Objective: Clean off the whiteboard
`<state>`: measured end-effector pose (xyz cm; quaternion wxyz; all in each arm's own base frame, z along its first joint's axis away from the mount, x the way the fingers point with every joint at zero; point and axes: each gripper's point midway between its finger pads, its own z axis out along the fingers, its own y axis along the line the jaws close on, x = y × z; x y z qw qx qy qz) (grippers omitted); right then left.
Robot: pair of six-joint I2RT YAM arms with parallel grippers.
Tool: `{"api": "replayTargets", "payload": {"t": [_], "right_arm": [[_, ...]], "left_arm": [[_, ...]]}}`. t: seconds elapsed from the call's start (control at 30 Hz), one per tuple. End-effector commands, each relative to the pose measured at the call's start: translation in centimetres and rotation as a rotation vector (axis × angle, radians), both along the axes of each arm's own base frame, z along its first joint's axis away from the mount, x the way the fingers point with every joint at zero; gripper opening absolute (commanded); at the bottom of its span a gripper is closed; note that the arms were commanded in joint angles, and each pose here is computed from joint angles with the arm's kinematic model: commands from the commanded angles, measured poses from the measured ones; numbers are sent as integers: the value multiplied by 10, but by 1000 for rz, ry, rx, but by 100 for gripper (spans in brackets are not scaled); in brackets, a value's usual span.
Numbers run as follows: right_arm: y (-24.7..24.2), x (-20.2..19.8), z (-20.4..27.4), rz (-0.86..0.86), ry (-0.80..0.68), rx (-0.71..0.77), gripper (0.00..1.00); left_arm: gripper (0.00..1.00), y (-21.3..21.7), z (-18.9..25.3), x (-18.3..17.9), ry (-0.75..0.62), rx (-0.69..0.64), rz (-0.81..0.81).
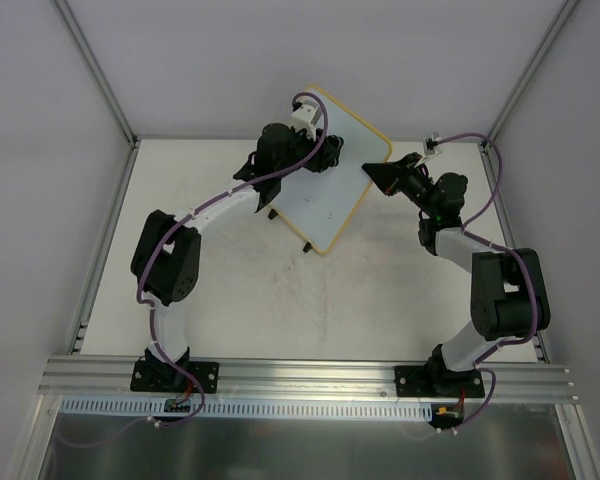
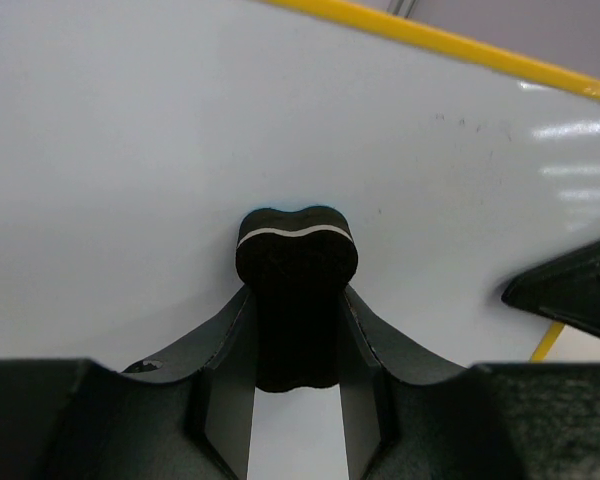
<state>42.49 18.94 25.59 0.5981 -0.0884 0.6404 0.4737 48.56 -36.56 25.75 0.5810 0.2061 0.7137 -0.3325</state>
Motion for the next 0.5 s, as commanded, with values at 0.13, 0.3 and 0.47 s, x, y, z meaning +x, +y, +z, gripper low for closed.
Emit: {"api": "replayTargets", "payload": {"t": [0.13, 0.3, 0.47], "right_arm": [[46, -52, -1, 308, -43, -53, 0], [47, -53, 0, 310, -45, -52, 0], [46, -54, 1, 309, -46, -52, 0]], "left_arm": [[0, -12, -79, -73, 112, 47, -78], [0, 0, -120, -95, 155, 64, -47], [0, 21, -168, -104, 182, 138, 41]]}}
